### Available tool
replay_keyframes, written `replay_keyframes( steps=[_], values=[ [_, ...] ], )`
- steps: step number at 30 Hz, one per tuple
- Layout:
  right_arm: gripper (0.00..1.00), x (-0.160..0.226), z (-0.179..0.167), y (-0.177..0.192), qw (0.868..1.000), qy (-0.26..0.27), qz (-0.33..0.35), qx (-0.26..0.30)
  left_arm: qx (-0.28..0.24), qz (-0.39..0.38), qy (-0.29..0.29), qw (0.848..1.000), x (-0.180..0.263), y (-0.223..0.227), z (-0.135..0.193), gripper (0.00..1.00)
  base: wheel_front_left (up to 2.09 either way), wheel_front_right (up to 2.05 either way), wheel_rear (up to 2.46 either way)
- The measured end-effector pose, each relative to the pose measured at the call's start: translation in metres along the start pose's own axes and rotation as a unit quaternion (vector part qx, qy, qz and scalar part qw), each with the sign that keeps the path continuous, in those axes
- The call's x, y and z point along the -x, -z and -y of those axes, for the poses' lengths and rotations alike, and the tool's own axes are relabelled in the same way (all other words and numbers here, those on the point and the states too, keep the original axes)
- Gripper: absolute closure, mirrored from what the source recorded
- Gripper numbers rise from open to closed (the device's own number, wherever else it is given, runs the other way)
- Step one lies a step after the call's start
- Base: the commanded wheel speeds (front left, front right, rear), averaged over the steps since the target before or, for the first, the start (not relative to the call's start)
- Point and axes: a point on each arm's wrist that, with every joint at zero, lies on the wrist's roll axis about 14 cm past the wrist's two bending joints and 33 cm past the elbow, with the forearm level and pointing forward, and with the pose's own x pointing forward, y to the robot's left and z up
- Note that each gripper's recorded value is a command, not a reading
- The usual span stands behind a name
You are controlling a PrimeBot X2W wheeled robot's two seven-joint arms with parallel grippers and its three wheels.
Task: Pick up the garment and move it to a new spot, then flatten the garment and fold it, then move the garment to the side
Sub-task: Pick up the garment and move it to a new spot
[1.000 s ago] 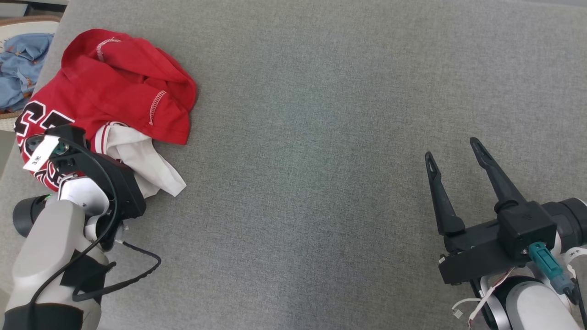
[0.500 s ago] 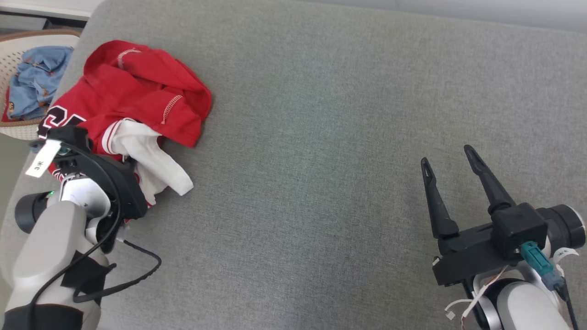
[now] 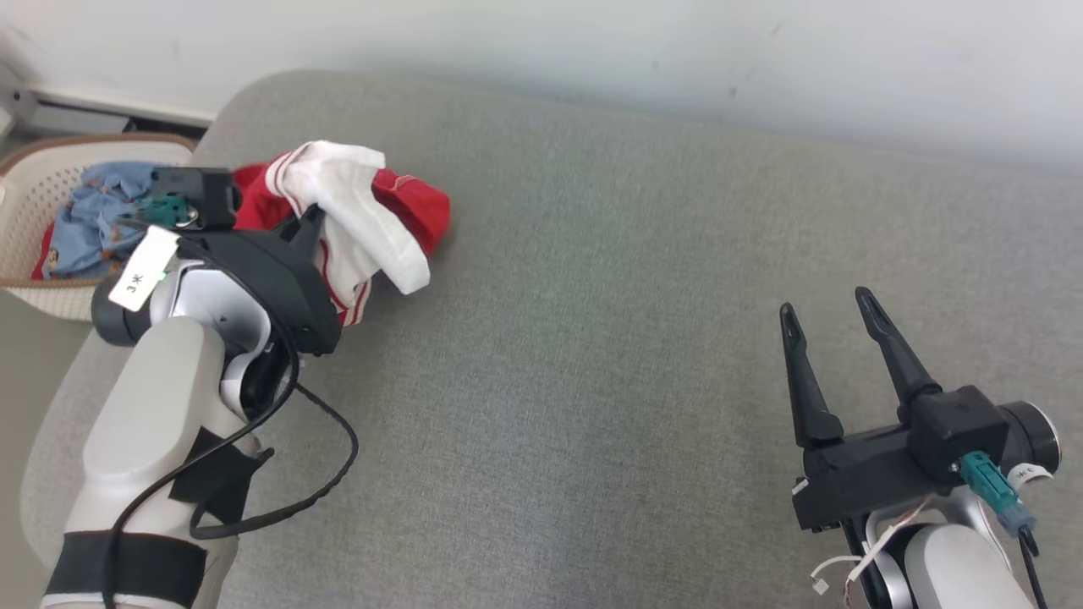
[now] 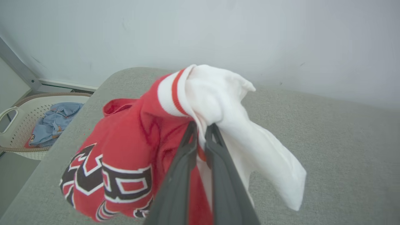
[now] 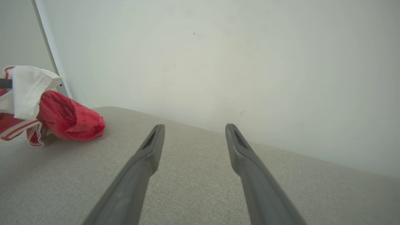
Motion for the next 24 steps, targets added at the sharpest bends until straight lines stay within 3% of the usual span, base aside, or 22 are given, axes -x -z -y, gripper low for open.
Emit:
replay_keyframes(
  steps=[10, 24],
  values=[
    [0.00, 0.048, 0.017, -0.016, 0.999, 0.046, 0.006, 0.017, -0.035, 0.106, 0.067, 0.992, 0.029, -0.075, 0.051, 1.00, 0.00, 0.00, 0.00],
    [0.00, 0.132, 0.082, -0.056, 0.982, 0.174, 0.049, 0.051, -0.064, 0.114, 0.259, 0.957, 0.051, -0.088, 0.212, 1.00, 0.00, 0.00, 0.00]
  ],
)
